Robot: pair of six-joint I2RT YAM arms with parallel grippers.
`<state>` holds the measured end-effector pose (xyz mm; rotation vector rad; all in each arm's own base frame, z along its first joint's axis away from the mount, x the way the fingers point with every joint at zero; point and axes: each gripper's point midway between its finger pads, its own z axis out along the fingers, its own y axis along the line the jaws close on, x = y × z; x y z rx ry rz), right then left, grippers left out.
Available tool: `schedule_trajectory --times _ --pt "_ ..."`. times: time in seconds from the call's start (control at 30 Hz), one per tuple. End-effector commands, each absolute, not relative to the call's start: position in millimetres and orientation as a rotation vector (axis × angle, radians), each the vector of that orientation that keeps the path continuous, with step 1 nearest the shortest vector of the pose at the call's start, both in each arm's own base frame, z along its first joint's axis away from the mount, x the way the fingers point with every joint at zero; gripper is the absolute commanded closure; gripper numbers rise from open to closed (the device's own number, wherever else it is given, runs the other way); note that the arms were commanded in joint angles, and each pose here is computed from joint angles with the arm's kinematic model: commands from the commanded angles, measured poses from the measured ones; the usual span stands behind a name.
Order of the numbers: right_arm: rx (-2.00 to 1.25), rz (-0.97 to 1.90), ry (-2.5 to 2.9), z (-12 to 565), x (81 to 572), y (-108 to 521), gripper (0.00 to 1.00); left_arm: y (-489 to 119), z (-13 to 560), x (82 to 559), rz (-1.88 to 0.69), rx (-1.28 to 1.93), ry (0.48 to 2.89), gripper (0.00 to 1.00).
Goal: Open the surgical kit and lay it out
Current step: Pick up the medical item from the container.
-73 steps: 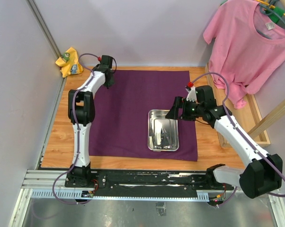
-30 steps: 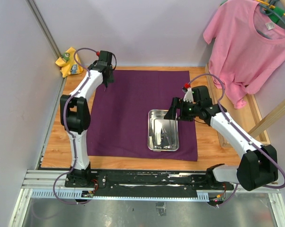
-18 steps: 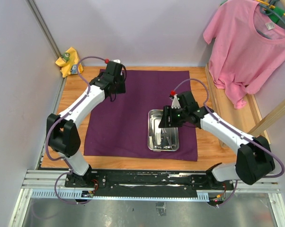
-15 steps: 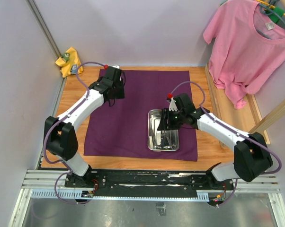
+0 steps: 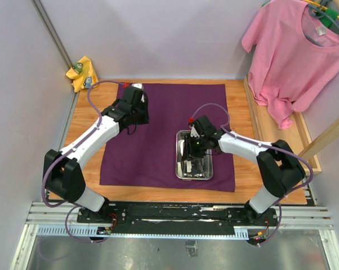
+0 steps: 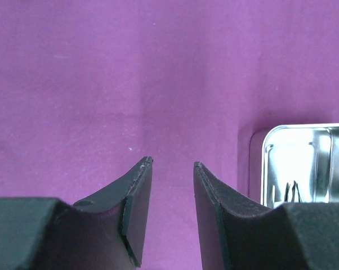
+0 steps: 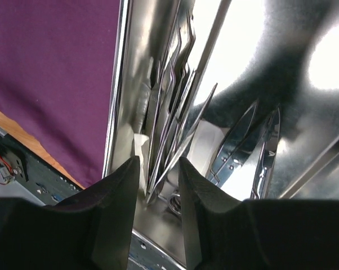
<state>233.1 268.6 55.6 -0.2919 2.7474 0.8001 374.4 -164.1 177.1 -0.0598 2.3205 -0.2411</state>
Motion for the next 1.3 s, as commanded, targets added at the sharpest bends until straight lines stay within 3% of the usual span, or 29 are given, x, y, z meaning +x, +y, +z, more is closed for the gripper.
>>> schedule_trajectory --times 0.0,0.53,0.7,0.8,1.1,1.2,1.27 --pt "-0.279 0.774 2.714 58 249 281 0.65 -170 183 374 -0.273 -0.046 2.294 0.60" --pt "-0.285 0.688 2.780 31 251 285 0.76 -175 177 373 -0.310 -0.029 2.297 0.60" --pt "-0.293 0.681 2.778 32 253 286 0.86 -176 176 373 -0.314 -0.026 2.298 0.61" --pt "-0.298 0.679 2.771 36 253 285 0.99 -177 175 372 -0.316 -0.024 2.302 0.61" --pt "-0.312 0.680 2.719 59 257 285 0.98 -176 176 369 -0.315 -0.022 2.299 0.61" --pt "-0.317 0.695 2.712 63 258 287 0.82 -176 175 369 -0.317 -0.021 2.302 0.61" --pt "-0.326 0.685 2.711 64 259 289 0.78 -177 175 368 -0.320 -0.020 2.302 0.61"
